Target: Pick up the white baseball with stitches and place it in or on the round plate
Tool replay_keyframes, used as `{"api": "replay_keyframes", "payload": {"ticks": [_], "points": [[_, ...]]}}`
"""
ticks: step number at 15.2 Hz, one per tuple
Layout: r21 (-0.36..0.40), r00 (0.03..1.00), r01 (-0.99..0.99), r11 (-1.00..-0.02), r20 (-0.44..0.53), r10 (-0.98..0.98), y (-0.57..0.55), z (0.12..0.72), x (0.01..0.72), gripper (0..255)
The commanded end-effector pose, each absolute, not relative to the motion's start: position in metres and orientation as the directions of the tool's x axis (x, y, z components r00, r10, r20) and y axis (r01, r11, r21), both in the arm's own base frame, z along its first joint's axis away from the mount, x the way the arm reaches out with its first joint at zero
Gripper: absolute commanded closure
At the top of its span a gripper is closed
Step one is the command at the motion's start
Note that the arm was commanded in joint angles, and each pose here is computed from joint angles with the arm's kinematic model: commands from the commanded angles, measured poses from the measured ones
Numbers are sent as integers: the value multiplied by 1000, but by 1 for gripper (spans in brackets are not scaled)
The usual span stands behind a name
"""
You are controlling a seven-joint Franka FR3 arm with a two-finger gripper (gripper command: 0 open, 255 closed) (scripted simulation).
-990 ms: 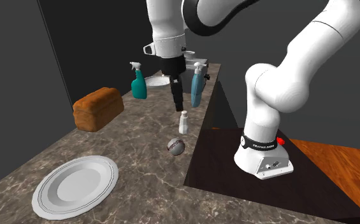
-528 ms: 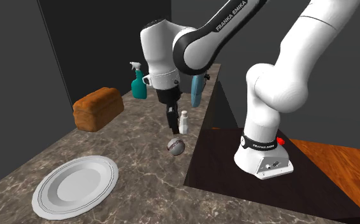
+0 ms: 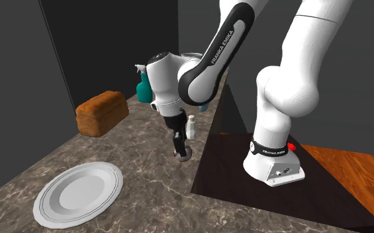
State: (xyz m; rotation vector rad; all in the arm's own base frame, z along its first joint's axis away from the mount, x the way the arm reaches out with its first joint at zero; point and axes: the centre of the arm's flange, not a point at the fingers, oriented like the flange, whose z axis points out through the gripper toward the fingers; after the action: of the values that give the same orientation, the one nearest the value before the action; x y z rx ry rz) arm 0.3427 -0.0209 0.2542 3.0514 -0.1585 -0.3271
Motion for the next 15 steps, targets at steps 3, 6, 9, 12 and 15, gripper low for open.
{"api": "replay_keyframes", "payload": {"ticks": [3,6,9,12,15], "points": [[79,972,-96,-992,-207,-110,-22,233,338,0],[79,972,-96,-992,-207,-110,-22,230,337,0],[79,972,-96,-992,-207,-110,-22,230,337,0],[79,972,-96,-992,-207,-110,-22,231,337,0],[79,972,-96,-992,-207,-110,-22,231,337,255]]}}
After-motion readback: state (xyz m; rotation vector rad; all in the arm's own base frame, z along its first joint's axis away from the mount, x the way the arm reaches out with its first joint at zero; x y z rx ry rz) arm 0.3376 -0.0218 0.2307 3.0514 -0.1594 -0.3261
